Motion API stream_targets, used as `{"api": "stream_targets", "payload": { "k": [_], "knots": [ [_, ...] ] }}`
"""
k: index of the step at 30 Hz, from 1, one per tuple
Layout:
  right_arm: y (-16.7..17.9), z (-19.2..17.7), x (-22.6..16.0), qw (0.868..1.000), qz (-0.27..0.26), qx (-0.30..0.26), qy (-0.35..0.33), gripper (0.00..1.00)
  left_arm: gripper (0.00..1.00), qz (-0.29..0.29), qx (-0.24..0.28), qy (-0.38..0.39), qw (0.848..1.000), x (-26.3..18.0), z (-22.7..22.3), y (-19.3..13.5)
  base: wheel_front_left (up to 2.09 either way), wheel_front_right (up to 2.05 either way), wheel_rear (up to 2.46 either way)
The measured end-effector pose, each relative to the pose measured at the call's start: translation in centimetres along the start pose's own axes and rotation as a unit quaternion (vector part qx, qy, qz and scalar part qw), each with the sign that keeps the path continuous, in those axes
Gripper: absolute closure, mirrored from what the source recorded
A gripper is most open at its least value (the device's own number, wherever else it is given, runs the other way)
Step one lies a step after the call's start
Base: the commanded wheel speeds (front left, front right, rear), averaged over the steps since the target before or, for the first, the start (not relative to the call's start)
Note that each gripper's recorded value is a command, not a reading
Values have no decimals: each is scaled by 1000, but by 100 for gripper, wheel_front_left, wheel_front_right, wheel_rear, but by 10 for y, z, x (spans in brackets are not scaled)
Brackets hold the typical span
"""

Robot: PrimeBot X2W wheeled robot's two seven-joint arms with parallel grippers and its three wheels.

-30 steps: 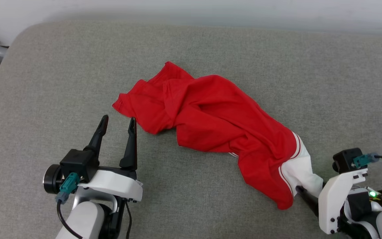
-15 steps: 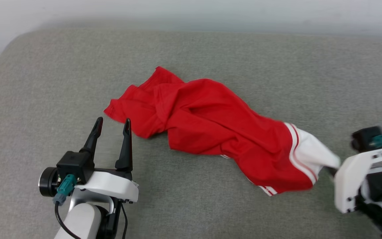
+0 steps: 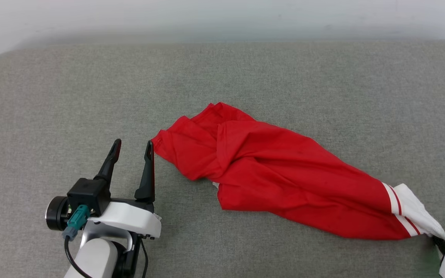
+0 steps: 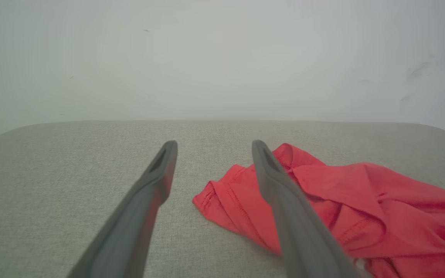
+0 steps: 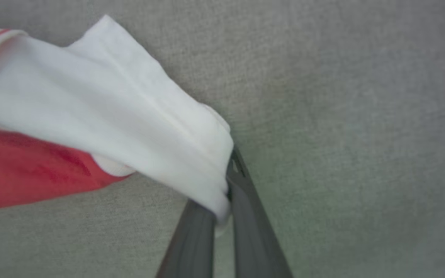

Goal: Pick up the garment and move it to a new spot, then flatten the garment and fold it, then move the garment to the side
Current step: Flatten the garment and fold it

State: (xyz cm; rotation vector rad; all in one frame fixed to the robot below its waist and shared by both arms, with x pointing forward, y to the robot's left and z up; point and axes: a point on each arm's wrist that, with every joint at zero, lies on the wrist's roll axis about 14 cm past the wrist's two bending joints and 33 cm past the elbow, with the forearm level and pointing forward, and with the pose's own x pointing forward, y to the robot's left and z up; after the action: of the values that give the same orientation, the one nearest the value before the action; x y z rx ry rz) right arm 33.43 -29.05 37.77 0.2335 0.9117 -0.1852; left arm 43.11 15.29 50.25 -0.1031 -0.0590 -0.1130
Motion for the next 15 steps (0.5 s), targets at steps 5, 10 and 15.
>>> {"api": "stream_targets", "payload": {
  "k": [5, 10, 15],
  "knots": [
    [9, 0, 10, 999, 7, 11, -33, 0, 0, -2, 2, 5, 1000, 2, -4, 0, 0, 0, 0],
    [30, 27, 7, 991, 26, 0, -131, 0, 0, -2, 5, 4, 1000, -1, -2, 1, 0, 0, 0],
    [49, 52, -14, 971, 44, -14, -236, 0, 0, 2, 9, 1, 1000, -10, 5, 3, 0, 0, 0]
  ]
}}
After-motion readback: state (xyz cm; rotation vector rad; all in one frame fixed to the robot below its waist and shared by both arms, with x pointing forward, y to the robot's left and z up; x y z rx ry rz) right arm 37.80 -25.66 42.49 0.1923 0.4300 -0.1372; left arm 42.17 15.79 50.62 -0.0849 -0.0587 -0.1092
